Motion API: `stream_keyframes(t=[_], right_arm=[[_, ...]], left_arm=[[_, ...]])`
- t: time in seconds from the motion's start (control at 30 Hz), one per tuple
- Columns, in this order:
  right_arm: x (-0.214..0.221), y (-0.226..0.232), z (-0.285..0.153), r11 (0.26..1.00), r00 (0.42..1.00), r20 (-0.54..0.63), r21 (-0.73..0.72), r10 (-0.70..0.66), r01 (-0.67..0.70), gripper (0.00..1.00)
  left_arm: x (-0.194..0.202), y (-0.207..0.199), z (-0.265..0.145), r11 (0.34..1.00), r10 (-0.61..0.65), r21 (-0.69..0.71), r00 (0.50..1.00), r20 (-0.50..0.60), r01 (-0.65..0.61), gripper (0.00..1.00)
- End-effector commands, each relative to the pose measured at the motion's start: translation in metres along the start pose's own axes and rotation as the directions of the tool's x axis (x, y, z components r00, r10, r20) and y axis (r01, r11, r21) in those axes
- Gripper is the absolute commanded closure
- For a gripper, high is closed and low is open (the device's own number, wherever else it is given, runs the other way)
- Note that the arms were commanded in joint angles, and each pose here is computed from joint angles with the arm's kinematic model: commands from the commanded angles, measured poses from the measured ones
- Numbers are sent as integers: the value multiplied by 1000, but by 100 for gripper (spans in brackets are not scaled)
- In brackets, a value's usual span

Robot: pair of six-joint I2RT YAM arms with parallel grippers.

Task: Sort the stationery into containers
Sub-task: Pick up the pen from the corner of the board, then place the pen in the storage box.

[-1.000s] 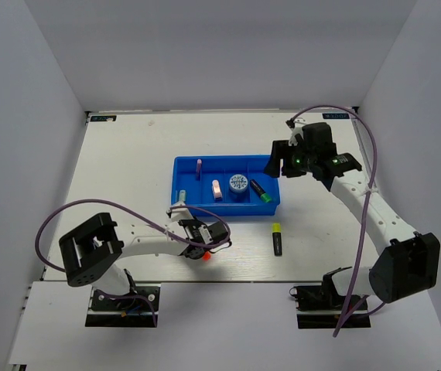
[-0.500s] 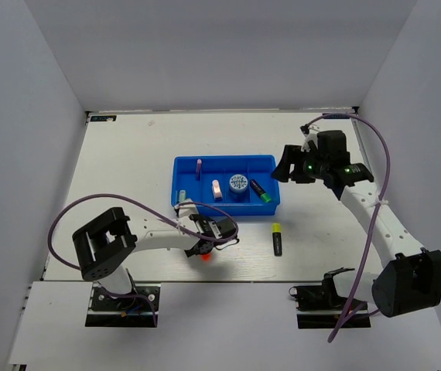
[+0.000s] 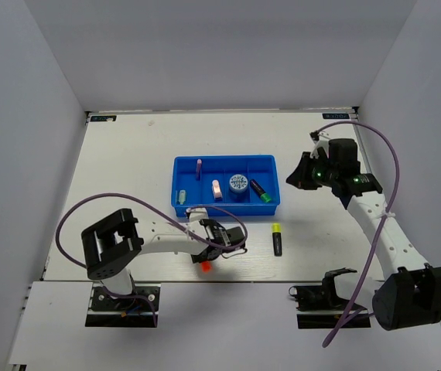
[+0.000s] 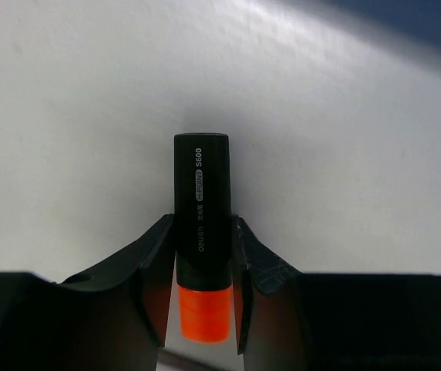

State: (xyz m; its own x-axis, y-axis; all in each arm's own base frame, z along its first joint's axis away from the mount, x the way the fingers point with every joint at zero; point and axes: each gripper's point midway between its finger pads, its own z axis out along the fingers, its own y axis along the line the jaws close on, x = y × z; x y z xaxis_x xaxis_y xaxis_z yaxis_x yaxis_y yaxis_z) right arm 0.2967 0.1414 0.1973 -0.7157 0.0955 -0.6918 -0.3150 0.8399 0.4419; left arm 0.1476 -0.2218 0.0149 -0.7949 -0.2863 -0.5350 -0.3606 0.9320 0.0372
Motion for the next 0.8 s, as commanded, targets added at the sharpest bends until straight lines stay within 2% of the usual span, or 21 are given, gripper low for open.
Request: stream_keyframes(t=[0.0,0.1,0.13,0.2,0.23,0.27,0.33,0.37,0.43,0.47,0.5,0.53,0.57,0.6,0.63,0.67,0.7,0.73,0.77], right_arm=[[7,-3,-7,998,998,-14,-15,-55,54,100],[29,-2,-10,997,988,-136,-57,-68,61,100],[34,2,-13,992,981,-167,-95,-101,86,100],[46,-1,-16,992,972,-212,-102,-98,77,100],[59,-6,-14,991,966,-237,-106,-102,78,95],[59,-6,-17,985,965,-218,-117,-147,124,64],[78,-13,-16,982,954,-247,-120,-170,144,31],[79,-12,-21,982,956,-234,-115,-176,153,26],[92,-18,-19,983,953,-249,-110,-171,148,25],[92,-17,-21,983,956,-239,-107,-173,151,26],[96,-19,-21,984,955,-246,-101,-166,145,28],[97,-19,-21,984,955,-247,-99,-166,145,28],[98,-19,-23,985,955,-246,-95,-166,147,29],[100,-20,-24,986,954,-251,-89,-161,143,29],[100,-20,-25,985,954,-251,-90,-164,145,31],[100,-19,-26,985,955,-247,-93,-166,147,31],[101,-18,-27,984,955,-247,-99,-166,145,31],[102,-17,-27,985,955,-249,-103,-163,141,31],[104,-16,-28,984,954,-252,-112,-164,139,31]], left_arm=[[20,-7,-33,989,145,36,987,-65,-143,99],[1,-18,-62,957,277,81,961,10,-277,99],[-10,-34,-80,949,287,130,958,29,-288,99],[-24,-40,-93,931,326,147,943,74,-333,99],[-36,-58,-111,927,299,205,949,98,-313,99],[-44,-64,-116,902,350,221,927,132,-372,99],[-69,-84,-128,880,355,271,919,170,-390,99],[-73,-101,-136,866,331,333,927,174,-372,99],[-93,-122,-130,851,320,378,930,181,-366,99],[-99,-141,-137,830,288,443,940,181,-340,99],[-105,-153,-120,837,287,437,944,161,-329,99],[-121,-171,-137,806,273,492,945,181,-328,99],[-127,-181,-138,797,266,510,946,185,-324,99],[-128,-193,-113,814,283,480,945,166,-328,99],[-145,-214,-138,768,272,545,942,197,-336,99],[-149,-219,-136,768,273,545,942,196,-336,99],[-141,-229,-111,781,307,515,936,174,-352,99],[-158,-242,-125,759,278,556,941,194,-339,99],[-163,-245,-119,764,270,554,944,190,-330,99]])
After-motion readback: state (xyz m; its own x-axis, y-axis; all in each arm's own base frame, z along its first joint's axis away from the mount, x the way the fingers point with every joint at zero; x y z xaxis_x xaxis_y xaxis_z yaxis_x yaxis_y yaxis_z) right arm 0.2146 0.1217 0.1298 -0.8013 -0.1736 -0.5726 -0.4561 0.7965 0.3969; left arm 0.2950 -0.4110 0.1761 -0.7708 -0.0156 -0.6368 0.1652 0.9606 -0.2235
